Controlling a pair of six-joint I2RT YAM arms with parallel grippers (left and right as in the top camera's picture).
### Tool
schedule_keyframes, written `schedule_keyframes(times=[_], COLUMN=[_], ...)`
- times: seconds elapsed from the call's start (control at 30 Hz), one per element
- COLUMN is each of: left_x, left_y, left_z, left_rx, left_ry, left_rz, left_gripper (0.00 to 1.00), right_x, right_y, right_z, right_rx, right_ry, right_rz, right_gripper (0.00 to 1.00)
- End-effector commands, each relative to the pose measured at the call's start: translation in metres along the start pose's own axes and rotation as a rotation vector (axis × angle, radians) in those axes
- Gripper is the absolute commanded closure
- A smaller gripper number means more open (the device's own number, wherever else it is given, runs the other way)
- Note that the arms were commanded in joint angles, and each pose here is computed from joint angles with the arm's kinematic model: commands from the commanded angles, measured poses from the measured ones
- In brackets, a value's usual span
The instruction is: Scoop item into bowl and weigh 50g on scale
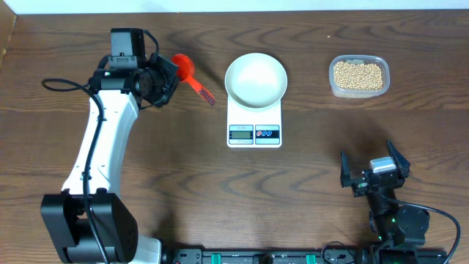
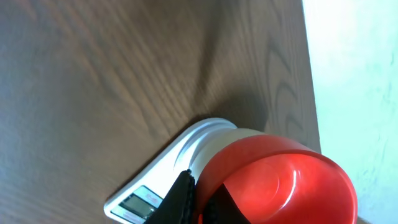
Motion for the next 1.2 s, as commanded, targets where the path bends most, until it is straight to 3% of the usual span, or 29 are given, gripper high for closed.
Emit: schedule_keyframes(times=[0.0,0.17,0.43,0.73,1.0,1.17], left_x=[-0.007,-0.011,-0.029,-0.04,-0.047,-0.051], left_y=[0.008,0.006,0.003,0.0,0.0,0.0], left_z=[-0.004,-0.013,-0.024,-0.035,-0.035,-0.034], left_rx=[0.004,0.018,0.022,0.032,0.024,0.02], left_ry=[0.076,0.084,0.052,0.016,0.003,0.035], left_rz=[-0.02,-0.022,-0.073,-0.101,-0.125,-0.141], left_gripper=[0.93,0.93,0.93,0.93,0.93,0.93], right_x=[0.005,0.033,0.033,0.048,0.047,0.055], right_y=[0.0,0.011,0.017,-0.007,-0.067,-0.11], right_z=[0.01,0.056,0.096,0.147,0.194,0.192], right_rx=[-0.052,-0.273,-0.399,-0.317,-0.138,0.025], right_ry=[-0.01,0.06,-0.004,-0.02,-0.303,-0.433], right_rz=[0.034,0.233,0.278,0.539,0.817,1.083], right_gripper=[0.01,0.01,0.01,0.01,0.01,0.01])
Point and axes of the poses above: each gripper's point midway between its finger pads, its own y axis back along the fingers, its own x axis along the line the jaws close on, z = x × y, the point moved 2 cm from there along y, back along the fingers, and after that the axes turned 2 degrees about -y, right-handed, at the moved point
